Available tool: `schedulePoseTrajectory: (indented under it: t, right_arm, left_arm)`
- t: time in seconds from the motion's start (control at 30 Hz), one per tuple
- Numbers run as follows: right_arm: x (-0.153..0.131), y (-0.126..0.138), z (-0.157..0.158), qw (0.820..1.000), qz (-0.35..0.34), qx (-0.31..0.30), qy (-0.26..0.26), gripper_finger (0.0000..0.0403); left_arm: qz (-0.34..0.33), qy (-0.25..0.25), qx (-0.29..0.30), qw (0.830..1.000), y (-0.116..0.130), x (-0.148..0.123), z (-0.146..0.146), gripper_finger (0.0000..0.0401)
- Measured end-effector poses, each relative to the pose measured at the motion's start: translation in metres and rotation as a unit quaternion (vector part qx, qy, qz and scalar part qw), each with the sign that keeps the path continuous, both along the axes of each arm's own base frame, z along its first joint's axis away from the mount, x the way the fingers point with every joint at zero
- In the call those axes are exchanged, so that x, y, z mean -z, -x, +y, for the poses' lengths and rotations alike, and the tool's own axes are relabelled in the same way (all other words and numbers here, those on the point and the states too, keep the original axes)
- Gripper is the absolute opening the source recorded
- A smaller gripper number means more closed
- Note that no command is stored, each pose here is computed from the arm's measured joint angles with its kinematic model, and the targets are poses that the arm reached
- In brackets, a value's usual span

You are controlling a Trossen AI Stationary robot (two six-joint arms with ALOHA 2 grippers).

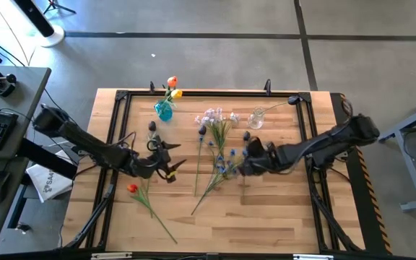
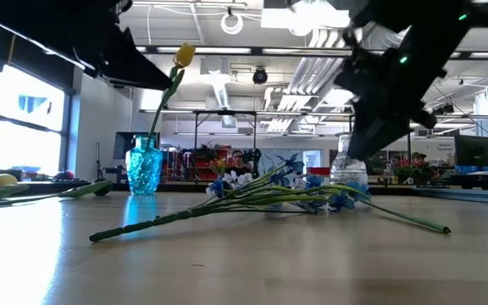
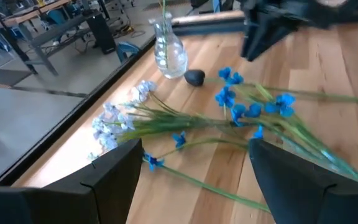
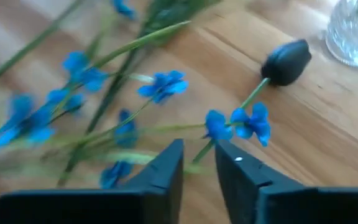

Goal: Sort flowers into vase by color
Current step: Put the black flower into the transparent vase

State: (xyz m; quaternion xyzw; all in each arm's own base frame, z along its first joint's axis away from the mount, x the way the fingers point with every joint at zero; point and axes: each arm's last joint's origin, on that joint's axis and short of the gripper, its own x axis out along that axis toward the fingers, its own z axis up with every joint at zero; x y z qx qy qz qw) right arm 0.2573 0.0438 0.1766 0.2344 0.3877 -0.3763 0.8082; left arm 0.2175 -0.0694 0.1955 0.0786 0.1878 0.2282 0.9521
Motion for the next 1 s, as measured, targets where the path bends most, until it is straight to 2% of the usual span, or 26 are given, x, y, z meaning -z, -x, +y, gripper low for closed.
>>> schedulePoseTrajectory:
  t: [0.17, 0.3, 0.67, 1.0]
  right_arm:
    - [0.017, -0.013, -0.031, 0.997, 0.015, 0.051, -0.05, 0.0157]
    - [0.028, -0.017, -0.05, 0.994, 0.031, 0.077, -0.067, 0.0167]
    - [0.034, -0.019, -0.072, 0.993, 0.044, 0.086, -0.065, 0.0111]
    - [0.052, -0.023, -0.074, 0.992, 0.074, 0.073, -0.067, 0.0077]
  left_arm:
    - [0.027, -0.011, 0.001, 1.0, -0.006, 0.014, -0.002, 0.0284]
    - [0.039, -0.016, 0.0, 0.999, -0.008, 0.021, -0.004, 0.0284]
    - [0.044, -0.008, -0.006, 0.999, -0.011, 0.027, -0.004, 0.0284]
    - [0.044, -0.007, -0.007, 0.999, -0.011, 0.027, -0.004, 0.0284]
